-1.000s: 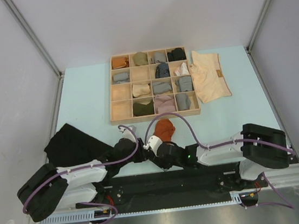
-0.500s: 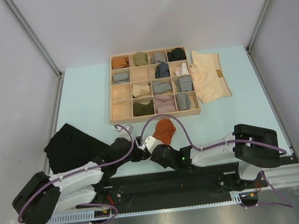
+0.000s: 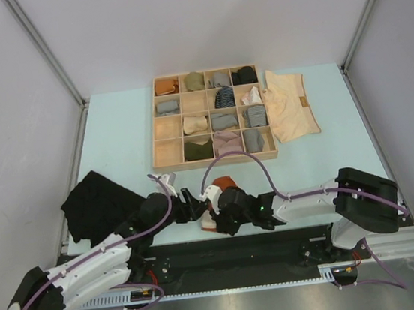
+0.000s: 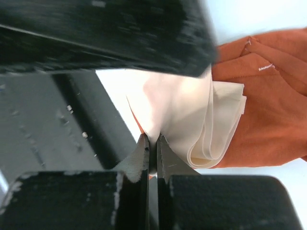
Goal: Roll the underwear
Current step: Roll the underwear to the center of the board.
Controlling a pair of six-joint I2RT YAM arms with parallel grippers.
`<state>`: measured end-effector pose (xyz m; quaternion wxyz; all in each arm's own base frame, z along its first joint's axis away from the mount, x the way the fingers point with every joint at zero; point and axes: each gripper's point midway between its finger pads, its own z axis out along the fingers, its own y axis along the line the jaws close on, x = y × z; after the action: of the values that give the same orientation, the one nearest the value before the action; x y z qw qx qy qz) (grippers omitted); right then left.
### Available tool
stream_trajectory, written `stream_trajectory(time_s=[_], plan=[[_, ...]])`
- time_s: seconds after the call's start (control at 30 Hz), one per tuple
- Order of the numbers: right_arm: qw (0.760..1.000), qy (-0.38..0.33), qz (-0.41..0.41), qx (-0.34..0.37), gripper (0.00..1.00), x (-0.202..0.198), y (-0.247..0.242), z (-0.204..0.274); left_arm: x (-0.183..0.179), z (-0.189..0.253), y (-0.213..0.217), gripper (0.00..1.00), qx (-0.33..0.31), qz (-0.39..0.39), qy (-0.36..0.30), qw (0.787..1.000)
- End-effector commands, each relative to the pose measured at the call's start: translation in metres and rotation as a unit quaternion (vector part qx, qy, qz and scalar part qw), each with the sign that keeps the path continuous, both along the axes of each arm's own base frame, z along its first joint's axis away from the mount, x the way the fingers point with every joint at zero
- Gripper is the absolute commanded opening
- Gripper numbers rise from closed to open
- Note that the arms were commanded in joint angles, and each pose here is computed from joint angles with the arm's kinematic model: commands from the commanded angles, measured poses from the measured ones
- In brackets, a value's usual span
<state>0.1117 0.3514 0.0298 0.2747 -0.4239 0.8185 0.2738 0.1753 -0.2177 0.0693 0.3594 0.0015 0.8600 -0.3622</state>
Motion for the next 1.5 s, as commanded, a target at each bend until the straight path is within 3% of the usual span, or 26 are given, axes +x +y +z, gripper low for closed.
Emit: stream_trajectory(time_s=[0.0,0.57,0.87,1.47], plan=[[0.995,0.094,0.019,0.035,0.0,-0.02,-0.002,0.008,-0.002,-0.001,0.005,0.71,0.007,-0.011,-0.024,1.0],[0.967,0.244,-0.042,0.066,0.0,0.008,-0.019,0.0,-0.021,0.03,-0.029,0.71,-0.073,-0.136,-0.139,0.978],[0.96,0.268,-0.061,0.061,0.0,0.02,-0.024,-0.013,-0.027,0.023,-0.039,0.71,-0.099,-0.152,-0.142,0.973],[0.947,0.297,-0.097,0.068,0.0,0.033,-0.034,-0.021,-0.051,-0.025,-0.04,0.68,-0.071,-0.178,-0.063,0.979]])
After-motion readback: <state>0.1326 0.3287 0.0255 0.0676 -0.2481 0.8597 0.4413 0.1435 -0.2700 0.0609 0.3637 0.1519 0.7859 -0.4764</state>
